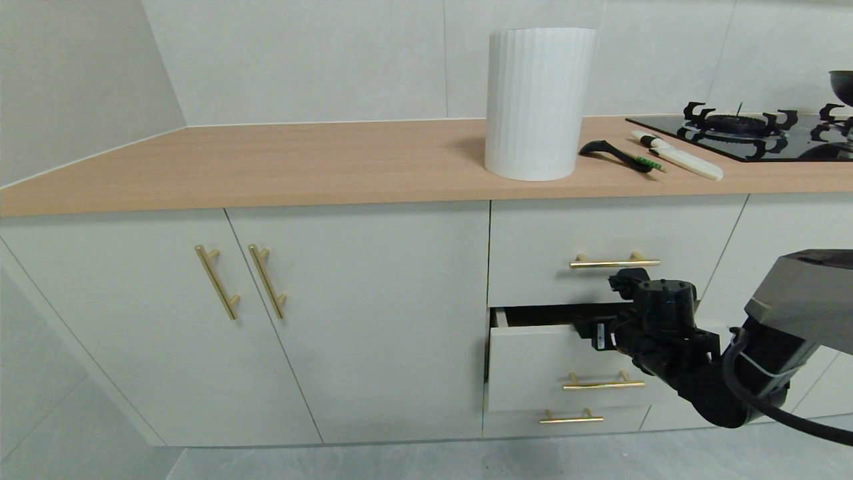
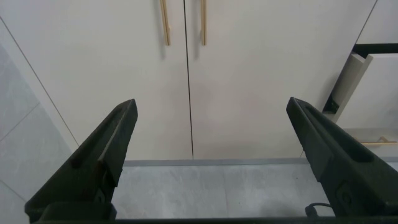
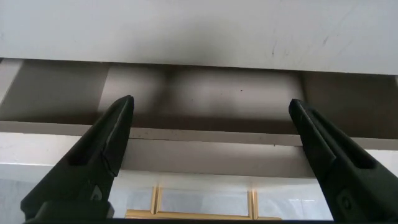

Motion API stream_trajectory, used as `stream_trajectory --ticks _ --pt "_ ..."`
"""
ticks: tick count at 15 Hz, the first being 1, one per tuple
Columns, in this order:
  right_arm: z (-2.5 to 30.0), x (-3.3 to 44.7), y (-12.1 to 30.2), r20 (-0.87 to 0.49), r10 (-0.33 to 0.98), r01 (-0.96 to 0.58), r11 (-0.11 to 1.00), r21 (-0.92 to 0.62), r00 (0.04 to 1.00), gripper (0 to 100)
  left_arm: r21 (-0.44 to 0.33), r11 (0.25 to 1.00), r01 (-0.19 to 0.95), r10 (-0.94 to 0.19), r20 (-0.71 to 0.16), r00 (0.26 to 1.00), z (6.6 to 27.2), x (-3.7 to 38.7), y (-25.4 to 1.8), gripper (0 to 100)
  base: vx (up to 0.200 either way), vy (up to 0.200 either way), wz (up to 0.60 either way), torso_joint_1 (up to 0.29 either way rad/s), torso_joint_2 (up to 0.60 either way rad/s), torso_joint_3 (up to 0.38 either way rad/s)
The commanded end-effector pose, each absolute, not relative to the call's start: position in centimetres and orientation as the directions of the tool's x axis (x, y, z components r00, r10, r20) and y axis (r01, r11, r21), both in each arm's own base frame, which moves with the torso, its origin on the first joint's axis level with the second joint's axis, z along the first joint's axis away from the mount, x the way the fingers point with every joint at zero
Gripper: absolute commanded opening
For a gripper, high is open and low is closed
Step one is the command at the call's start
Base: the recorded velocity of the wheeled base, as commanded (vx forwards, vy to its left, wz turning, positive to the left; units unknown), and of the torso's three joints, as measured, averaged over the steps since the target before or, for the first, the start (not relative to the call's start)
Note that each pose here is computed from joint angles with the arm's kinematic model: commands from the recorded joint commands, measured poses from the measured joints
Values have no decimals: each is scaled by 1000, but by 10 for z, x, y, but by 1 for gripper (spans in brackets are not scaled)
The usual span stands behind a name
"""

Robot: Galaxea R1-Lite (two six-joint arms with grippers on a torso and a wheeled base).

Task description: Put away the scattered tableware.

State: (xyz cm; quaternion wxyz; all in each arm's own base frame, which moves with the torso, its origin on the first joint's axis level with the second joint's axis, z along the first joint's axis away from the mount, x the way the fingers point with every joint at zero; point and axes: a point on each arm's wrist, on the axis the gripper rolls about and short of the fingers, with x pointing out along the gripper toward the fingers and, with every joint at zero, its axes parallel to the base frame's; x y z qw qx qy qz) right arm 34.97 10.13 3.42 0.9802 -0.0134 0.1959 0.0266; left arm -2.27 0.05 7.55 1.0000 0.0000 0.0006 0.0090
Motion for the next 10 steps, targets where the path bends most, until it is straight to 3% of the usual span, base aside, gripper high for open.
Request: stream_trajectory --ticks 1,10 --pt "33 348 101 -395 46 -58 998 -19 918 100 0 1000 -20 20 -2 1000 76 -23 1 100 0 0 0 0 0 0" --pt "61 323 93 -533 34 -72 996 -51 846 100 0 1000 -18 18 -2 1000 76 -23 1 100 0 0 0 0 0 0"
